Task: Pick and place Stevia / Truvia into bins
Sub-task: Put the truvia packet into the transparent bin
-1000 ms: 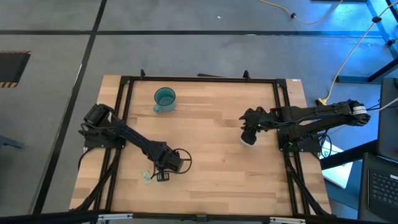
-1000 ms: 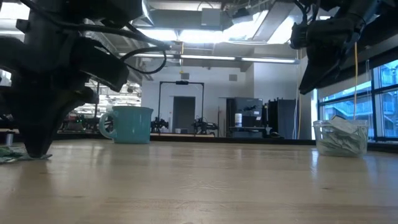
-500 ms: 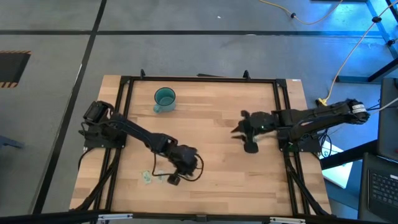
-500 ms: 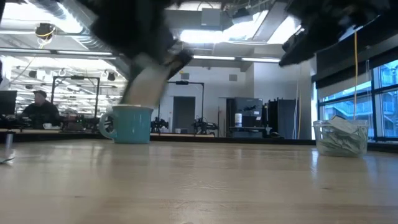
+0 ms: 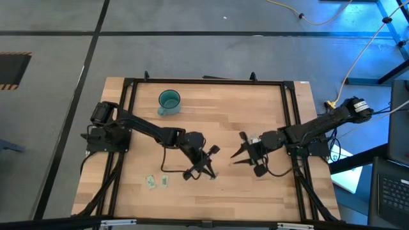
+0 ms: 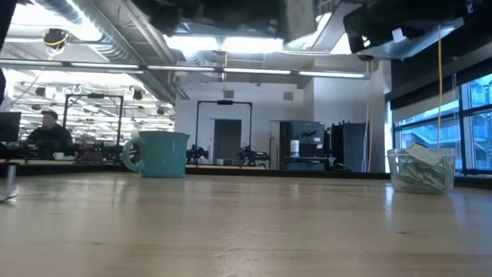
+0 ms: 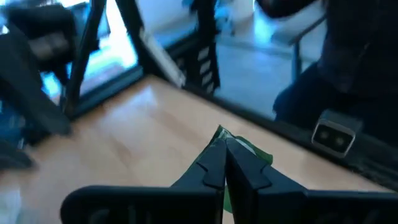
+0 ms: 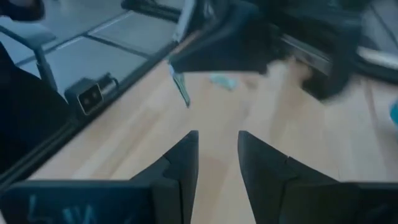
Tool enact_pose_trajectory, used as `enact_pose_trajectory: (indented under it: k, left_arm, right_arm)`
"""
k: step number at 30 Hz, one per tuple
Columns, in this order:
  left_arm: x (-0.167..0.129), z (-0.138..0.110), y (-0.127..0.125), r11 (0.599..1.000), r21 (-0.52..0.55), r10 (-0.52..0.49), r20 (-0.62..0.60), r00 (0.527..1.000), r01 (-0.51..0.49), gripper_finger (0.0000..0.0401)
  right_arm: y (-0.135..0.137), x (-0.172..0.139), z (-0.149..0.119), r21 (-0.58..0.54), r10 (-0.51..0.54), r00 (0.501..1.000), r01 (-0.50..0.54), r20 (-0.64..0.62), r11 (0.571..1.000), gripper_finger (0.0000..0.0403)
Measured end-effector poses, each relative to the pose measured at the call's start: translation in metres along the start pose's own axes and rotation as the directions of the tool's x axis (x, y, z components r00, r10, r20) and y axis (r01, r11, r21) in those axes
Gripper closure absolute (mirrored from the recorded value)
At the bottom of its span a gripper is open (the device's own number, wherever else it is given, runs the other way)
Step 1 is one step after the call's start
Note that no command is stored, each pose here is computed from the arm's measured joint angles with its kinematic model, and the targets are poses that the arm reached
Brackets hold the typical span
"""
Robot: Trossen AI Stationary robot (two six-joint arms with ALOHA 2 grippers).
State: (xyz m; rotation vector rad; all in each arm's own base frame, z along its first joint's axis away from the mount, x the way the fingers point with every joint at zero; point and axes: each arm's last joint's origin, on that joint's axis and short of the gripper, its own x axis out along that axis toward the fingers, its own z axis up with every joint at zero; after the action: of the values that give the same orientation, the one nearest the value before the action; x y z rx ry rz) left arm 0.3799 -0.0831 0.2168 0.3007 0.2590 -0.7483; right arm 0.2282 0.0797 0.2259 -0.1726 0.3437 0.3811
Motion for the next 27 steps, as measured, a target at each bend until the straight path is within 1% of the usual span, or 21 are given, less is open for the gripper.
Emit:
enact_pose_trajectory:
  k: [2,3,7,12,15,18,20,27]
  left_arm:
    - [0.0,-0.001,0.007,0.999,0.028,-0.018,0.066,0.998,0.016,0.0399]
    - [0.001,-0.002,0.01,0.999,0.036,-0.012,0.087,0.996,0.009,0.0399]
    - [0.006,-0.015,0.018,1.0,0.026,0.012,0.09,0.996,-0.014,0.0399]
    - [0.006,-0.021,0.022,1.0,0.015,0.021,0.076,0.997,-0.022,0.0399]
    - [0.006,-0.02,0.023,0.999,0.026,0.032,0.092,0.995,-0.034,0.0399]
    - [0.005,-0.019,0.026,0.997,0.039,0.059,0.098,0.993,-0.063,0.0398]
    - [0.004,-0.018,0.027,0.997,0.043,0.066,0.105,0.992,-0.071,0.0399]
    - [0.002,-0.019,0.03,0.995,0.05,0.081,0.103,0.991,-0.087,0.0399]
  right_arm:
    - [0.003,0.008,0.0,-0.027,0.007,1.0,-0.007,0.029,1.0,0.0287]
    - [0.004,0.012,0.0,-0.041,0.011,0.999,-0.009,0.042,0.999,0.0287]
    - [0.005,0.025,-0.002,-0.051,0.01,0.997,-0.005,0.082,0.999,0.0287]
    - [0.006,0.034,-0.009,-0.002,0.012,0.998,-0.012,0.054,1.0,0.0287]
    - [0.006,0.037,-0.013,0.027,0.015,0.999,-0.016,0.038,1.0,0.0287]
    - [0.006,0.04,-0.015,0.031,0.024,0.999,-0.025,0.029,0.999,0.0287]
    - [0.007,0.041,-0.016,0.031,0.04,0.999,-0.04,0.029,0.999,0.0287]
    - [0.007,0.042,-0.017,0.045,0.042,0.999,-0.043,0.028,0.998,0.0287]
